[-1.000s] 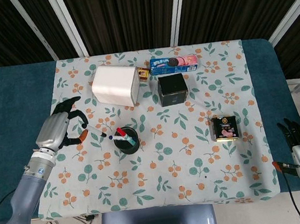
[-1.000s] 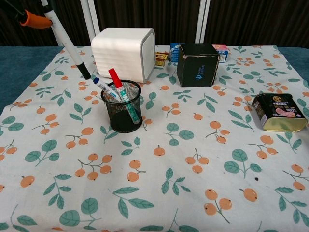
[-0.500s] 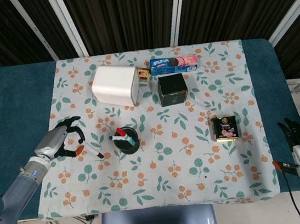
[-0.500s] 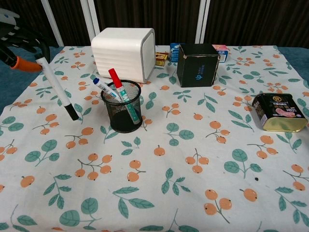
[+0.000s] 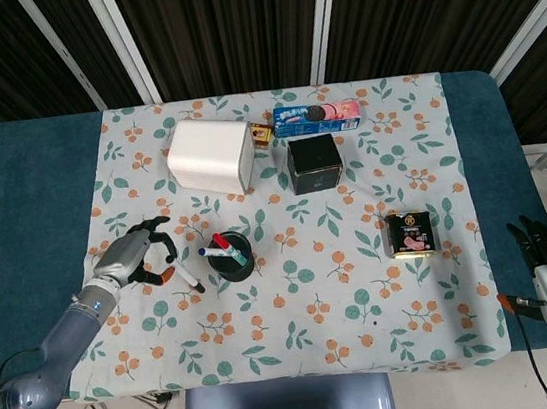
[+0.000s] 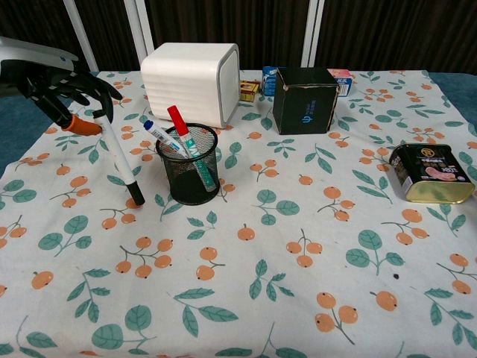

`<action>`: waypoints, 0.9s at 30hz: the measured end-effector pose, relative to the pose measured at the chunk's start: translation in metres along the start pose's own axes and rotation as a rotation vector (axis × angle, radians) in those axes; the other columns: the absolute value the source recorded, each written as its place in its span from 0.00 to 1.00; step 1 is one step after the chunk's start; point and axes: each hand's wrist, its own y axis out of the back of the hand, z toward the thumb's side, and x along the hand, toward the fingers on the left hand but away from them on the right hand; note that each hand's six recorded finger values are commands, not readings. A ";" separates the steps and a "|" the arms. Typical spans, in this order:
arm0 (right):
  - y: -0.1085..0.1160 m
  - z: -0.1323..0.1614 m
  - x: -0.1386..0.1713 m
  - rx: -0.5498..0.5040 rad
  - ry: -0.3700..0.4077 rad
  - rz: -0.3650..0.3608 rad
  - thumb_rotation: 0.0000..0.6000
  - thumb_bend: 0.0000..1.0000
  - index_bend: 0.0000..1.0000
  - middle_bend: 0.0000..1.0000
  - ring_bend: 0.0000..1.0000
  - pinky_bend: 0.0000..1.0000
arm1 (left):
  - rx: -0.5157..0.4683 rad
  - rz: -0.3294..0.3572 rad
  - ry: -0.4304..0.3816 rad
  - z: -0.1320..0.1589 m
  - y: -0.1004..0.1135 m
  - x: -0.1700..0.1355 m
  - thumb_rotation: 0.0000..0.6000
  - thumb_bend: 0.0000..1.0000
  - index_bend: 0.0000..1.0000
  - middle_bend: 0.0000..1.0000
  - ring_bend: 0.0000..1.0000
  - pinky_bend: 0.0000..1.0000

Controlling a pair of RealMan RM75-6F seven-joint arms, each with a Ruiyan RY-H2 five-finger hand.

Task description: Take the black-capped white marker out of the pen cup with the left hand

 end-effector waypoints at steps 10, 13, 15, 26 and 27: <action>0.000 0.000 0.000 -0.002 0.001 0.000 1.00 0.18 0.09 0.00 0.03 0.21 | 0.033 -0.030 0.039 0.003 -0.007 0.009 1.00 0.38 0.48 0.04 0.00 0.00; 0.000 0.000 0.000 -0.002 -0.001 -0.003 1.00 0.18 0.09 0.00 0.03 0.21 | 0.038 -0.027 0.047 0.004 -0.008 0.013 1.00 0.34 0.44 0.04 0.00 0.00; 0.000 -0.001 0.000 -0.002 -0.001 -0.002 1.00 0.18 0.09 0.00 0.03 0.21 | 0.050 -0.013 0.044 0.006 -0.008 0.015 1.00 0.29 0.41 0.04 0.00 0.00; 0.000 0.000 0.000 -0.002 0.000 0.002 1.00 0.18 0.09 0.00 0.03 0.21 | 0.081 0.093 0.027 0.017 0.008 0.016 1.00 0.20 0.19 0.03 0.00 0.00; 0.000 0.000 0.000 -0.002 0.000 0.002 1.00 0.18 0.09 0.00 0.03 0.21 | 0.081 0.115 0.022 0.019 0.012 0.015 1.00 0.20 0.19 0.03 0.00 0.00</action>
